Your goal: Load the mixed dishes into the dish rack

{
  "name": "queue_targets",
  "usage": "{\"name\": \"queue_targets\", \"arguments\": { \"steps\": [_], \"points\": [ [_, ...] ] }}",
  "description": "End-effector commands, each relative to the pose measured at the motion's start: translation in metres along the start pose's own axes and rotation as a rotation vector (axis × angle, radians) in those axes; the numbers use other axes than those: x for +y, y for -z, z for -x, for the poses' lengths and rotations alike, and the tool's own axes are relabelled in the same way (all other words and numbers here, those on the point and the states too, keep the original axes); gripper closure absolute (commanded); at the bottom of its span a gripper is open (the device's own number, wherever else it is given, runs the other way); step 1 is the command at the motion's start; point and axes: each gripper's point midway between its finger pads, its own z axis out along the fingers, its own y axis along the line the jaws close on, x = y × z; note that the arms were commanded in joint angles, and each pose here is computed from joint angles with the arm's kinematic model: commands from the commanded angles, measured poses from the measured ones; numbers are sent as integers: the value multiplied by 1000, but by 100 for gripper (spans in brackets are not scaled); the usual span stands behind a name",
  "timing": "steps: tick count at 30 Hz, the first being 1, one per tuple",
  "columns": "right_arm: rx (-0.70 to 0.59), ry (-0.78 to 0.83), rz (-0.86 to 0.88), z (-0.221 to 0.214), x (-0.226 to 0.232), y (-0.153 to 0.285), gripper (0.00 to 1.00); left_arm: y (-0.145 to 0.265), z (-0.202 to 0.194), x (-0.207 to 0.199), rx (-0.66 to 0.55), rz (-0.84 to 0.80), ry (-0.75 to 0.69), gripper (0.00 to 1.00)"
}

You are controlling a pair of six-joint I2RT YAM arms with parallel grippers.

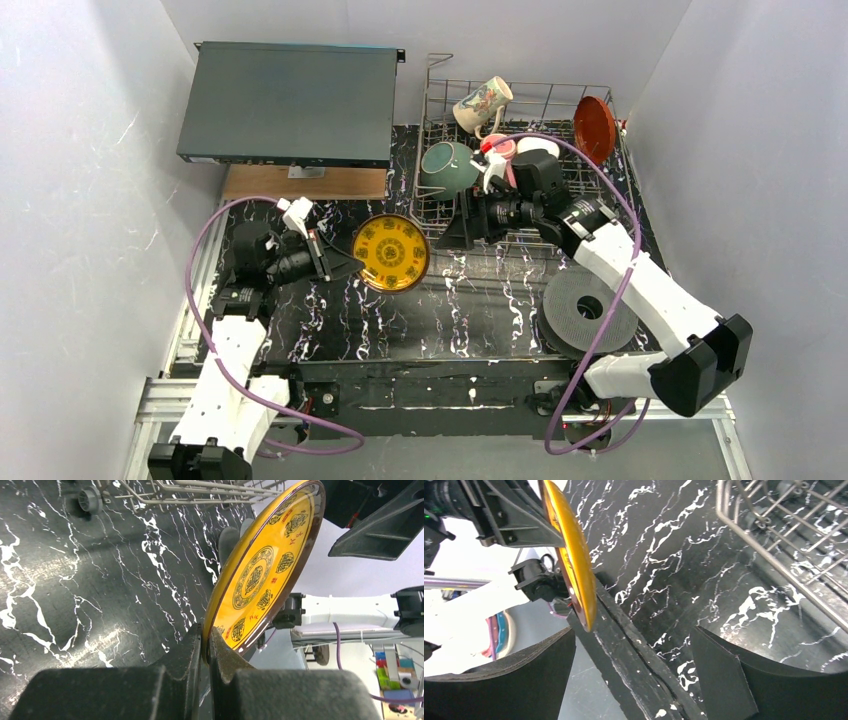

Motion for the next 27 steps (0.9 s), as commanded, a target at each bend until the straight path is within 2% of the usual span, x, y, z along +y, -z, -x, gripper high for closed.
{"name": "queue_targets", "arguments": {
  "steps": [1,8,12,16,19,22,23,24,27],
  "points": [
    [-49,27,109,21,30,0,9,-1,3,-23,32,-85,-90,100],
    [17,4,197,14,46,-27,25,-5,-3,-30,71,-125,-102,100],
    [40,-39,176,11,41,-40,52,-5,-5,-36,80,-148,-119,100],
    [47,-50,182,7,38,-44,68,-6,-5,-39,85,-149,-108,100],
    [49,-48,178,4,36,-44,98,-10,-1,-37,80,-120,-37,100],
    [21,-28,169,8,37,-38,99,-13,2,-35,89,-103,10,100],
    [-3,-20,146,11,36,-35,99,-13,3,-36,88,-96,15,94],
    [-35,-17,113,15,32,-31,99,-13,5,-36,82,-84,20,84],
    [-151,5,-11,31,13,-14,99,-9,12,-37,58,-38,27,43]
  ]
}}
